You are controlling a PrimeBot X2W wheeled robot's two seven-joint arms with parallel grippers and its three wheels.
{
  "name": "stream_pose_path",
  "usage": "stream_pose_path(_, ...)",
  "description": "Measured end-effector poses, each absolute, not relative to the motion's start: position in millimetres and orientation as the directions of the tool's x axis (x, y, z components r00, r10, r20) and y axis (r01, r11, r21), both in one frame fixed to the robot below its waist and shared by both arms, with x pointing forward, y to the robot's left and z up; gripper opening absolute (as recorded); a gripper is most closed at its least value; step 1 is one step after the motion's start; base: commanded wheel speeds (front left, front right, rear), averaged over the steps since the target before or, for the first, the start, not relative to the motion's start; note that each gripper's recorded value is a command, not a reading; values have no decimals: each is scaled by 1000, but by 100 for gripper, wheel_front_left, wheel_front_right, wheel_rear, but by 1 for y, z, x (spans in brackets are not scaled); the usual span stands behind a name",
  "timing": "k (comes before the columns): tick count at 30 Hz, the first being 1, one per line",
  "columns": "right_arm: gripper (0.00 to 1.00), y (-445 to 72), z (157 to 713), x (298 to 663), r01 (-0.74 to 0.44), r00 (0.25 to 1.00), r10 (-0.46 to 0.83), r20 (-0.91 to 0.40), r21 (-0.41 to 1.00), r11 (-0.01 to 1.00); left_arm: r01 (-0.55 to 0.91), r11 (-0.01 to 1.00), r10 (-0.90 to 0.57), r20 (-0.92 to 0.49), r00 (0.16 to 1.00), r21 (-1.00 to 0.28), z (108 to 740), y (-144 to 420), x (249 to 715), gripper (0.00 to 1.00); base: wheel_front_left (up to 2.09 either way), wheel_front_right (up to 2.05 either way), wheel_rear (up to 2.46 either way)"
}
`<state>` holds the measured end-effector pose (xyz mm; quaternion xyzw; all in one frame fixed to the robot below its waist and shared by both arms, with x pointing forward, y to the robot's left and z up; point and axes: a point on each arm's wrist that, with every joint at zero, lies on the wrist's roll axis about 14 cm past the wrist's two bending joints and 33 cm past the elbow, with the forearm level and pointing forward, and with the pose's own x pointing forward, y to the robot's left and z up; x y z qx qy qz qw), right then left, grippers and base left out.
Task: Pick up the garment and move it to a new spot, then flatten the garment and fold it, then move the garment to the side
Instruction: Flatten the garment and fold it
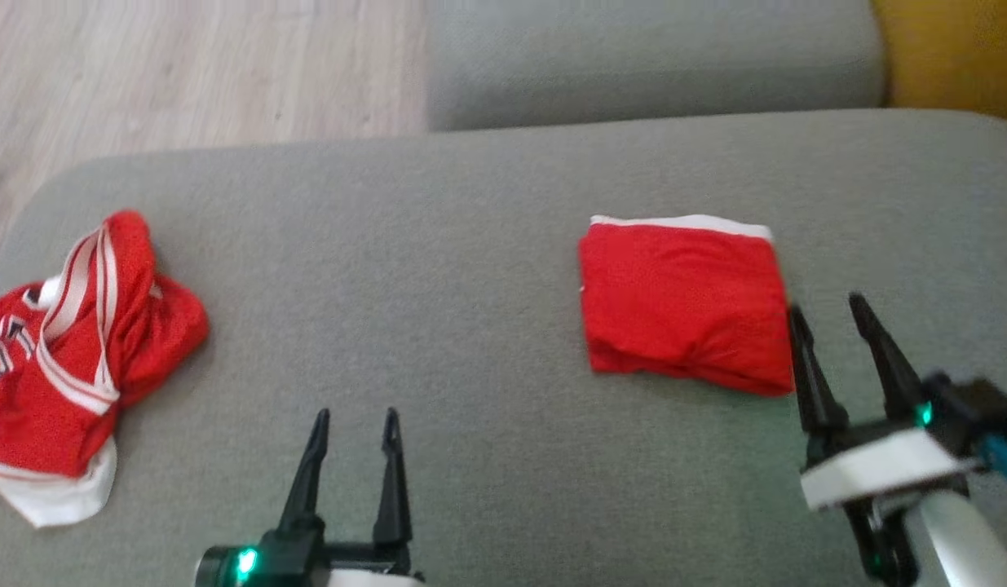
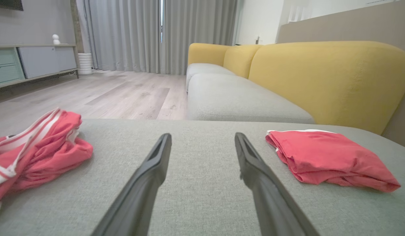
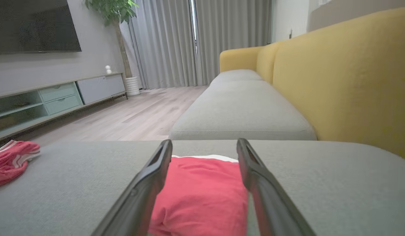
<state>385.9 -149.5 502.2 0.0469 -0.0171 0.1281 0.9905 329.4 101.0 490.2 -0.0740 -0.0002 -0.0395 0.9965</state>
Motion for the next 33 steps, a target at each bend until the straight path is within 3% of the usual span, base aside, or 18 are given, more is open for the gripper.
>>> stream_pose_path(10, 100, -170, 477, 317, -158, 987, 160, -13, 92, 983, 76, 990, -74, 23, 997, -117, 492, 111, 305, 100, 0, 0, 0)
stream_pose_path(33, 100, -166, 468, 314, -153, 987, 157, -39, 96, 984, 55, 992, -56, -2, 998, -114, 483, 119, 302, 100, 0, 0, 0)
